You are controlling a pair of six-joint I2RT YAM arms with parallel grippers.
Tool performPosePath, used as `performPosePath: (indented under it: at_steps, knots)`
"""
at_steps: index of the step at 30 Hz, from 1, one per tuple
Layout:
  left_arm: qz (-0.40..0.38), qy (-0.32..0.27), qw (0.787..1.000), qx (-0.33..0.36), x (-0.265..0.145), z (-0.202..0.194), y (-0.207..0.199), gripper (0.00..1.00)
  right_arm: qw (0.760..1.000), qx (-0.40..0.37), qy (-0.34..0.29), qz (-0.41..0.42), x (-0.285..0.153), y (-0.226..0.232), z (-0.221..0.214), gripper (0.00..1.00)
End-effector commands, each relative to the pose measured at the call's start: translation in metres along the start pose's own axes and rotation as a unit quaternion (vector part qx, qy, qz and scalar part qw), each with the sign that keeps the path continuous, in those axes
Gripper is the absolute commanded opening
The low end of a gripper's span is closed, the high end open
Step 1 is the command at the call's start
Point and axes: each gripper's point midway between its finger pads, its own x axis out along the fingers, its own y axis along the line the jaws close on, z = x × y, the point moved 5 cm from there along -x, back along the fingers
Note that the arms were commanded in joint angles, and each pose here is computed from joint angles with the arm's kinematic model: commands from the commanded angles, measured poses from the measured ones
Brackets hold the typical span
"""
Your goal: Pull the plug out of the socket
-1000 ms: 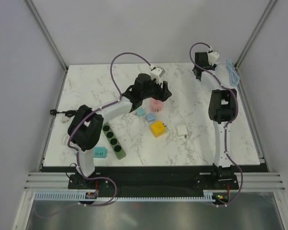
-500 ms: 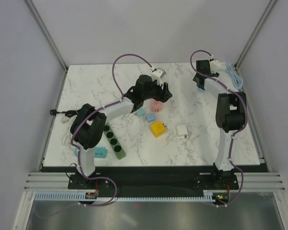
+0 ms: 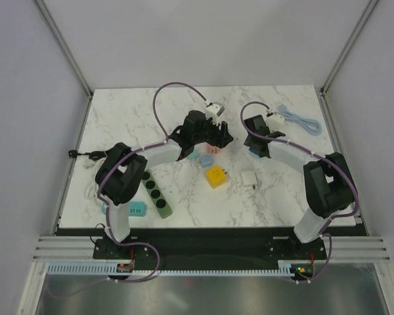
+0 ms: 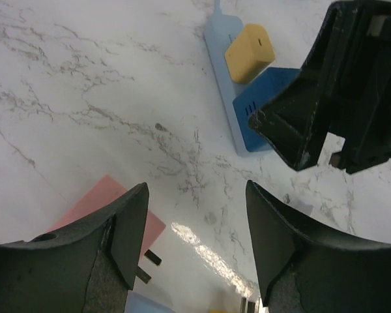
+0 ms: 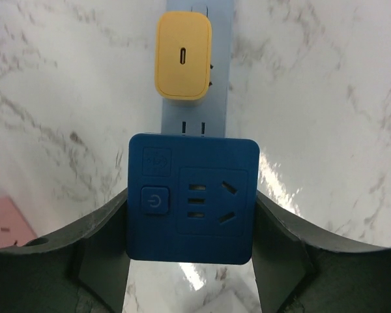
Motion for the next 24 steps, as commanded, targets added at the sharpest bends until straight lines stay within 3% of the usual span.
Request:
performPosePath:
  at_steps: [1, 5, 6, 8, 9, 12, 16, 20, 24]
  knots:
    - [-0.009, -0.071, 0.997, 0.023, -0.017, 0.041, -0.010, 0.68, 0.997, 0.058, -0.002, 0.050, -0.024, 0.021, -0.009, 0.14]
    - [0.003, -0.071, 0.997, 0.025, -0.019, 0.038, -0.005, 0.68, 0.997, 0.042, 0.011, 0.070, -0.026, 0.031, -0.016, 0.35]
    - [0.003, -0.070, 0.997, 0.022, -0.019, 0.038, -0.004, 0.69, 0.997, 0.036, 0.012, 0.073, -0.026, 0.033, -0.015, 0.48]
    - [-0.015, -0.074, 0.997, 0.011, -0.018, 0.039, -0.008, 0.70, 0.997, 0.019, 0.007, 0.079, -0.030, 0.032, -0.011, 0.63]
    - [-0.022, -0.074, 0.997, 0.010, -0.018, 0.038, -0.009, 0.70, 0.997, 0.014, 0.001, 0.076, -0.031, 0.028, -0.010, 0.79]
    - [-0.038, -0.068, 0.997, 0.002, -0.012, 0.036, -0.012, 0.71, 0.996, -0.008, -0.023, 0.084, -0.039, 0.022, -0.002, 0.98]
    - [-0.034, -0.066, 0.997, -0.015, -0.003, 0.032, -0.008, 0.72, 0.991, -0.016, -0.057, 0.117, -0.054, 0.024, 0.016, 0.98]
    - [-0.037, -0.062, 0.997, -0.033, 0.005, 0.029, -0.010, 0.73, 0.985, 0.023, -0.095, 0.139, -0.059, 0.024, 0.049, 0.98]
    - [-0.018, -0.041, 0.998, -0.036, 0.011, 0.033, -0.016, 0.83, 0.972, 0.083, -0.130, 0.176, -0.045, 0.026, 0.093, 0.98]
